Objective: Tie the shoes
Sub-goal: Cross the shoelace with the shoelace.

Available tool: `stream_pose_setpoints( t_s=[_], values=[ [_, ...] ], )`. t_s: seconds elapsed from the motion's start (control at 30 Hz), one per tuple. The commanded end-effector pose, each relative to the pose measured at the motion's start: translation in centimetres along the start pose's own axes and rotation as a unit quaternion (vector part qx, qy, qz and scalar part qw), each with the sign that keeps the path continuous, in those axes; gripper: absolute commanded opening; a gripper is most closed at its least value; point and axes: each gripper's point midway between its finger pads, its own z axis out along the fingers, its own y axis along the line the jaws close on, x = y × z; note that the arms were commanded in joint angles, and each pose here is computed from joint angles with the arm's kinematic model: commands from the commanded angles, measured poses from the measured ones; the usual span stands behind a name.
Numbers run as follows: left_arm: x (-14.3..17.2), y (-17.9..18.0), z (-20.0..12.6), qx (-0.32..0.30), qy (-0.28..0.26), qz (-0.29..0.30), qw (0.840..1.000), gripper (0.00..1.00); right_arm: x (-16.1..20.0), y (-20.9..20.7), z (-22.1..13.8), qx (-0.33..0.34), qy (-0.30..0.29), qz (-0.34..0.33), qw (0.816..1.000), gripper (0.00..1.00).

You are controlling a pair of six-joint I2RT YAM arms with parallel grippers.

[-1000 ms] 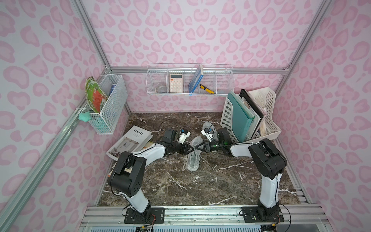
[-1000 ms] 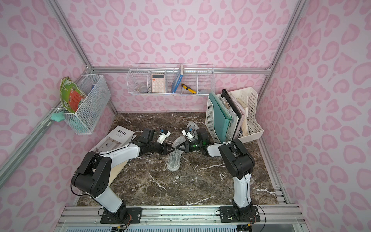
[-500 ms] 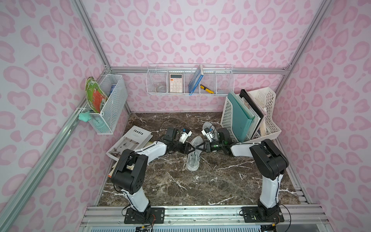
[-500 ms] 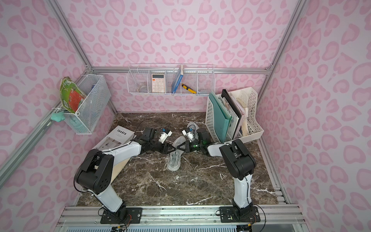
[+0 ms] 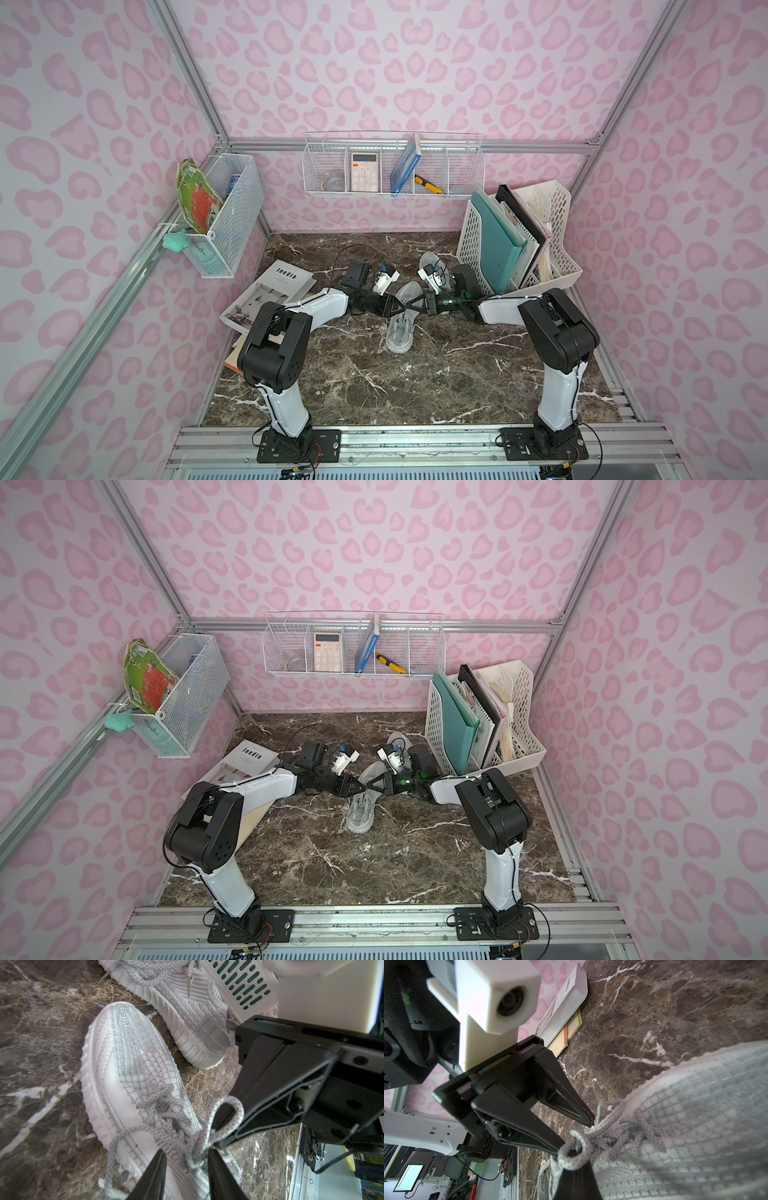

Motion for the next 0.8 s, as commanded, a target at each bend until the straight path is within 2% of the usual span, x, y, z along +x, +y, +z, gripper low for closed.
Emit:
stream_pose_setpoints(
  t_s=[0.0,0.3,0.4,0.57,0.77],
  values=[
    [-0.3,-0.7,0.1,0.023,-0.003,0.004,1.0,0.38,-0.5,0.6,0.0,-0.012,-0.005,-0.014,1.0,0.0],
    [-0.7,-1.0,0.9,0.052,-0.003,0.001,0.999,0.38,-0.4,-0.1,-0.1,-0.013,0.002,-0.011,1.0,0.0],
    [-0.8,-0.9,1.0,0.052,-0.004,-0.001,0.999,0.34,-0.3,-0.7,-0.1,-0.01,0.007,-0.009,1.0,0.0],
    [-0.6,-0.8,0.6,0.04,-0.01,-0.002,0.999,0.32,-0.2,-1.9,-0.3,0.02,0.017,-0.016,1.0,0.1],
    [-0.4,-0.4,-0.2,0.008,-0.02,-0.017,1.0,0.43,-0.7,-1.8,-1.0,0.044,0.015,-0.031,0.998,0.23]
  ],
)
